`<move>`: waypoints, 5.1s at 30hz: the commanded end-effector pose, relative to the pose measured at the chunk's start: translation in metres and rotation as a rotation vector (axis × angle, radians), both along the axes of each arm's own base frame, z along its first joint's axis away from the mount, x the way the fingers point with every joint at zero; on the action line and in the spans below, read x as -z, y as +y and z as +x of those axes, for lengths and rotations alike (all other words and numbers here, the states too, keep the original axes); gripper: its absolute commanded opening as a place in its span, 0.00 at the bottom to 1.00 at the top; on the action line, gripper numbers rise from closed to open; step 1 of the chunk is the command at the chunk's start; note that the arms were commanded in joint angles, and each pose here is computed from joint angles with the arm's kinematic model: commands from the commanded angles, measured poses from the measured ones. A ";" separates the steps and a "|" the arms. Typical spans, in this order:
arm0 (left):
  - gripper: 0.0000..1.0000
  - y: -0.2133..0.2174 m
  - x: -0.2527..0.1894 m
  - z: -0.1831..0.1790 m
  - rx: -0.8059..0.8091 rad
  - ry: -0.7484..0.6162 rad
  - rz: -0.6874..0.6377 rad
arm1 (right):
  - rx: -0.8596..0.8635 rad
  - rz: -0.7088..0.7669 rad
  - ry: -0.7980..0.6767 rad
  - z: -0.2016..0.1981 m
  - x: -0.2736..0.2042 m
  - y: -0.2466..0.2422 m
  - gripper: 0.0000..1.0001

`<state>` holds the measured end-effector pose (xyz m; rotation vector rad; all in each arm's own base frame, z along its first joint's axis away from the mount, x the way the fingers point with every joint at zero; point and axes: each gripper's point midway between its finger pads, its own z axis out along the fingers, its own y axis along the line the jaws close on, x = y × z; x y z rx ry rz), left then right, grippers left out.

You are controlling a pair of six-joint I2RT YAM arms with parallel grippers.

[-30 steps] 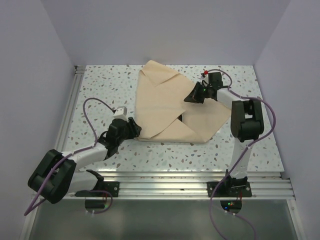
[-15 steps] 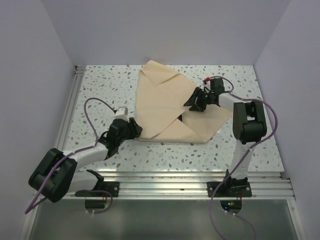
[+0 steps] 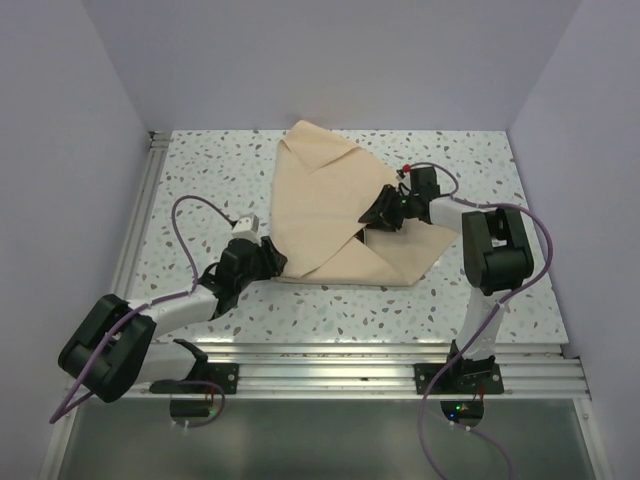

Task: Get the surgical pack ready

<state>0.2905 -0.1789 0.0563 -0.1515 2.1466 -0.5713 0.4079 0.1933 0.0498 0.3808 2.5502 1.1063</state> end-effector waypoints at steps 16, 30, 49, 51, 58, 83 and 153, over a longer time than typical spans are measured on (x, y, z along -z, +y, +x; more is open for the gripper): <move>0.62 0.000 -0.022 0.005 -0.001 -0.053 0.009 | 0.027 -0.015 -0.131 0.050 -0.041 -0.004 0.00; 0.56 -0.003 -0.011 0.015 -0.020 0.024 0.028 | 0.007 -0.041 -0.113 0.055 -0.024 -0.008 0.00; 0.00 0.043 0.020 -0.008 -0.213 0.108 0.109 | 0.134 -0.148 -0.181 0.044 -0.053 -0.074 0.48; 0.00 0.046 0.022 -0.011 -0.220 0.110 0.112 | 0.172 -0.188 -0.182 0.037 -0.057 -0.096 0.48; 0.02 0.040 0.025 -0.014 -0.186 0.096 0.080 | 0.373 -0.441 -0.147 0.008 -0.050 -0.177 0.51; 0.13 0.035 0.010 -0.014 -0.139 0.026 0.046 | 0.489 -0.812 0.055 0.011 0.014 -0.256 0.51; 0.06 0.033 0.010 -0.003 -0.078 -0.005 0.155 | -0.100 -0.407 -0.497 -0.001 -0.099 0.274 0.00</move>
